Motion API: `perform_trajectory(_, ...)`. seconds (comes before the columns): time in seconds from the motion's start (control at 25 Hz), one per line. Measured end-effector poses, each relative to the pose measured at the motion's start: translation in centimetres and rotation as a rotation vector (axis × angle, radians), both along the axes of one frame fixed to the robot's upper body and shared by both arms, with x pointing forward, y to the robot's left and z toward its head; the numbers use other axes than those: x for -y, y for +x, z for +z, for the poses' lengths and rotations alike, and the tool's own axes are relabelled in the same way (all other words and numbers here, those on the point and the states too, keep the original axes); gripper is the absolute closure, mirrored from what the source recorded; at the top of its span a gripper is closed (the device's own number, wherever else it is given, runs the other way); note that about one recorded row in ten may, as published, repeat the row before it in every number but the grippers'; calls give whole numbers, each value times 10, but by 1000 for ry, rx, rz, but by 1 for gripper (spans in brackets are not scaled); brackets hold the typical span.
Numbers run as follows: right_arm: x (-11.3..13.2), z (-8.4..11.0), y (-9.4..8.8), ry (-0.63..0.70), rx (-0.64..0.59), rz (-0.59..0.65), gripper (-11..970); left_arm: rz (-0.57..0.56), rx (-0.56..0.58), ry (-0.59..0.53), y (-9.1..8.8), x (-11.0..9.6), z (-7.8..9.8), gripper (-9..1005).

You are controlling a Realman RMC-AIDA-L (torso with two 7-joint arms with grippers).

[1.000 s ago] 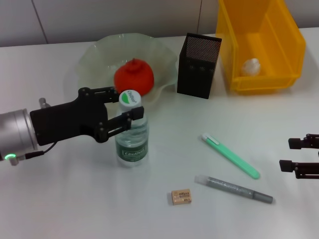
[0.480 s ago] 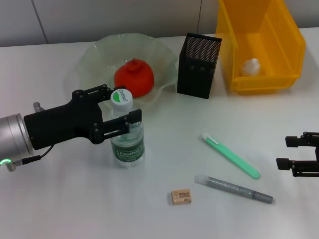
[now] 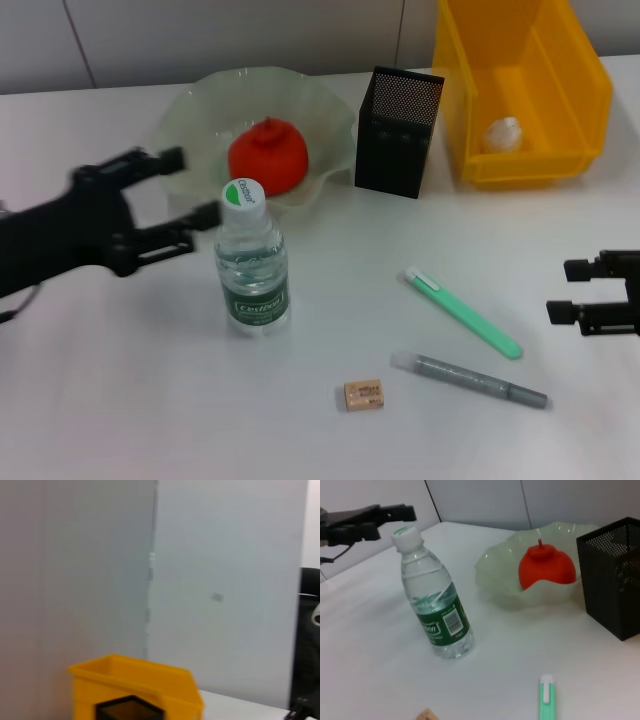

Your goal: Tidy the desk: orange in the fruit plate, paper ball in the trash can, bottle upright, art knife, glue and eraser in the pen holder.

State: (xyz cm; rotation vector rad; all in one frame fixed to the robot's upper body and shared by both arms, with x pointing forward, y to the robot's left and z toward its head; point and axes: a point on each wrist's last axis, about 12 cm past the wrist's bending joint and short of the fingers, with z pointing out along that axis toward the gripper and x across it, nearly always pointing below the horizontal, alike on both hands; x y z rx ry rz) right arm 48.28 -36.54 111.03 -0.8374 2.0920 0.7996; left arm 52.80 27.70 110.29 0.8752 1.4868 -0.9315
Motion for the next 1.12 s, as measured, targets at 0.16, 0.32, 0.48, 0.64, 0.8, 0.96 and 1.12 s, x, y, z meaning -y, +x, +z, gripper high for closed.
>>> perform_trajectory(0.16, -20, 32, 28, -56, -80, 36, 221, 29, 18, -1, -28, -41, -1, 187)
perform_trajectory(0.32, -40, 56, 52, -136, -154, 47, 221, 12, -18, 19, -48, -53, -10, 187)
perform_trajectory(0.48, -82, 82, 95, -365, -287, 55, 221, -62, -103, 73, -73, -54, -27, 187)
perform_trajectory(0.64, -122, 86, 124, -550, -373, 74, 221, -88, -130, 85, -78, -51, -32, 187)
perform_trajectory(0.8, -150, 81, 138, -612, -426, 112, 221, -136, -131, 88, -87, -46, -39, 187)
perform_trajectory(0.96, -187, 68, 147, -699, -449, 140, 221, -146, -105, 86, -89, -43, -42, 187)
perform_trajectory(1.12, -207, 56, 145, -771, -448, 132, 221, -154, -105, 90, -88, -40, -42, 187)
